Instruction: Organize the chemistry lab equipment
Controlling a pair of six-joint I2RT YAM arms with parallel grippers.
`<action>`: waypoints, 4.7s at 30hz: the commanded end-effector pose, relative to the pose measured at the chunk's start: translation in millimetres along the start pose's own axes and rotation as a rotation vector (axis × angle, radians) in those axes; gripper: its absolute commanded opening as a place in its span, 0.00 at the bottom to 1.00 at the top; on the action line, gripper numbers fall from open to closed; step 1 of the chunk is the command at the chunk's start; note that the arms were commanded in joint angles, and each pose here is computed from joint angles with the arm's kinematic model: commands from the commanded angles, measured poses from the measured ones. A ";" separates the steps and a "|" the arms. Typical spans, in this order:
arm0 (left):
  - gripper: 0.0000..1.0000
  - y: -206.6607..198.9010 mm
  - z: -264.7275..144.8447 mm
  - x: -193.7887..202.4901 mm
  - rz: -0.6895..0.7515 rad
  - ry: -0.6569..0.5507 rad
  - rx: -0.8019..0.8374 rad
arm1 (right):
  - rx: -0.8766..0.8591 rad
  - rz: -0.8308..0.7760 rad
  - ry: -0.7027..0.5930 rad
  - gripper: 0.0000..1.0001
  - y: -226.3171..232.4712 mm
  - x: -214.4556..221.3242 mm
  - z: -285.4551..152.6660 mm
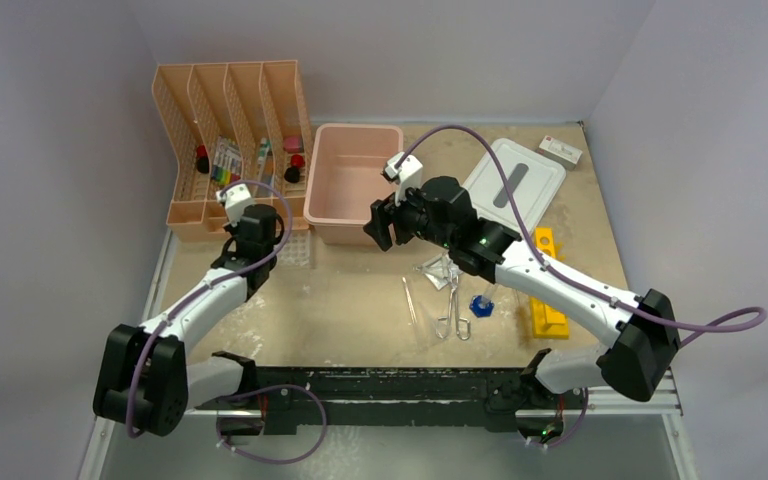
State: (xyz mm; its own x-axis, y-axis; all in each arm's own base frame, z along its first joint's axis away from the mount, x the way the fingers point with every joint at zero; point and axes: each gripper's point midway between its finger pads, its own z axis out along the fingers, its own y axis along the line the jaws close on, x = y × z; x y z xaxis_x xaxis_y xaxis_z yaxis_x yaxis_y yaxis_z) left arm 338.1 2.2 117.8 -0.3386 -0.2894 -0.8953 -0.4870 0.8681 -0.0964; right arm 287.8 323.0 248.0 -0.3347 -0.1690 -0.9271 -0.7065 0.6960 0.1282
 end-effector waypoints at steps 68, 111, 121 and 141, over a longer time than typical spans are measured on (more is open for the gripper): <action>0.51 -49.5 -85.5 -140.7 -0.196 -0.166 0.331 | 0.412 0.232 0.055 0.68 -66.2 -15.2 -27.6; 0.66 -81.5 -131.9 -141.1 -0.212 -0.087 0.611 | 0.368 0.322 0.636 0.48 -27.3 212.7 3.1; 0.66 -82.4 -132.3 -144.0 -0.223 -0.087 0.610 | 0.405 0.308 0.646 0.44 -34.5 225.4 17.8; 0.66 -98.2 -141.0 -137.1 -0.229 -0.047 0.709 | 0.274 0.272 0.494 0.22 -22.7 182.8 7.7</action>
State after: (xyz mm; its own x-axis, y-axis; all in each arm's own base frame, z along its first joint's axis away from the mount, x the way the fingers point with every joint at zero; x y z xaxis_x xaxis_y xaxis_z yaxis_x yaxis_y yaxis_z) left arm 317.4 -86.0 288.5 -0.2780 -0.4575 -0.8446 0.0047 0.8786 -0.4775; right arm 245.5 277.0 28.4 -0.8340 -0.2354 -0.4991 -0.3358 0.9342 0.1205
